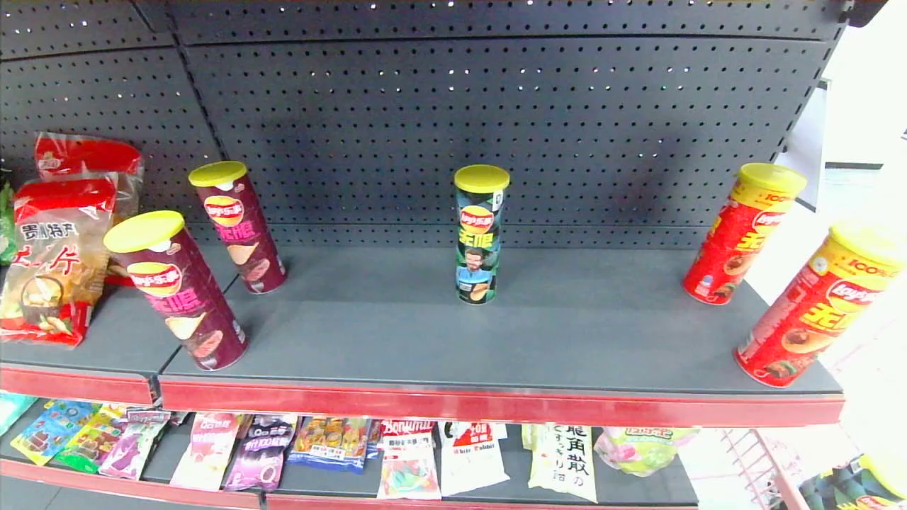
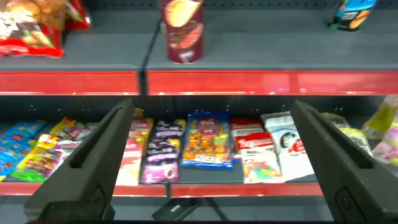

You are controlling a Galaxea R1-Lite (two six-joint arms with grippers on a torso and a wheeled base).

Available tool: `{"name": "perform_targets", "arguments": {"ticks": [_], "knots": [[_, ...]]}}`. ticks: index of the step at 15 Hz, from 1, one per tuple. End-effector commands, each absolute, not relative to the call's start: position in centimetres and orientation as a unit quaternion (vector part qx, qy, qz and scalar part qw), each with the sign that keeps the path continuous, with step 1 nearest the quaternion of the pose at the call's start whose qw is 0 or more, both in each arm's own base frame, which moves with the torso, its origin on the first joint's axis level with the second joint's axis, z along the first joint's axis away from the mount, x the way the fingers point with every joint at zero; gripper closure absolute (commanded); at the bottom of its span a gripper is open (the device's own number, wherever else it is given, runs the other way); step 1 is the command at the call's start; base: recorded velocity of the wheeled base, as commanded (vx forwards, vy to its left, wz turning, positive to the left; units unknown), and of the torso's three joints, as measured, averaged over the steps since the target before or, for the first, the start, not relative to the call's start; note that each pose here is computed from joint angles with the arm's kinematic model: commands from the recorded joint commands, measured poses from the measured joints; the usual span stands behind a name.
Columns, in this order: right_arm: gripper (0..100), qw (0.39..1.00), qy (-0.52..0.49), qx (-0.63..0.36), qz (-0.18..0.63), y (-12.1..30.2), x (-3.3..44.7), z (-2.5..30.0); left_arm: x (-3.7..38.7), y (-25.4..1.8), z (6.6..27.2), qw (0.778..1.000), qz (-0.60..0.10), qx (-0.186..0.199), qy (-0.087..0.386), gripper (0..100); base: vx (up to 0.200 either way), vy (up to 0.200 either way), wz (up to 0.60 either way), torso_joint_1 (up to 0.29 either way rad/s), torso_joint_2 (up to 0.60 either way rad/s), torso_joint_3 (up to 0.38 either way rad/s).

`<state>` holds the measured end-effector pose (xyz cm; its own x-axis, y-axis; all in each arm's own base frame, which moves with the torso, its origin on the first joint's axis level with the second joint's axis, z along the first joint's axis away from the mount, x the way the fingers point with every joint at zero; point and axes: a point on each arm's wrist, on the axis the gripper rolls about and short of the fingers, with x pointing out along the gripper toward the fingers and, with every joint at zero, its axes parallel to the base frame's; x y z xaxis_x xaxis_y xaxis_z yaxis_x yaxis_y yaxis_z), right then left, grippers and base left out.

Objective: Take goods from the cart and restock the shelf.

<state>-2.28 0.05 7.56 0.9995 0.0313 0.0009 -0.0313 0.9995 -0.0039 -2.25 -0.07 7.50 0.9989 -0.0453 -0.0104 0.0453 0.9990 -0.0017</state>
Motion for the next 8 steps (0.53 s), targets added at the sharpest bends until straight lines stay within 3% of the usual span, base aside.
{"name": "perform_targets", "arguments": {"ticks": [1,8], "knots": [[0,1.000,-0.001,-0.002,0.016,0.06,-2.28,7.56,-2.25,-0.06,7.50,1.000,-0.023,-0.001,0.005,0,0.000,-0.200,0.00,0.002,0.01,0.007],[0,1.000,-0.001,-0.002,0.016,0.06,-2.28,7.56,-2.25,-0.06,7.50,1.000,-0.023,-0.001,0.005,0,0.000,-0.200,0.00,0.004,0.00,0.002]]}}
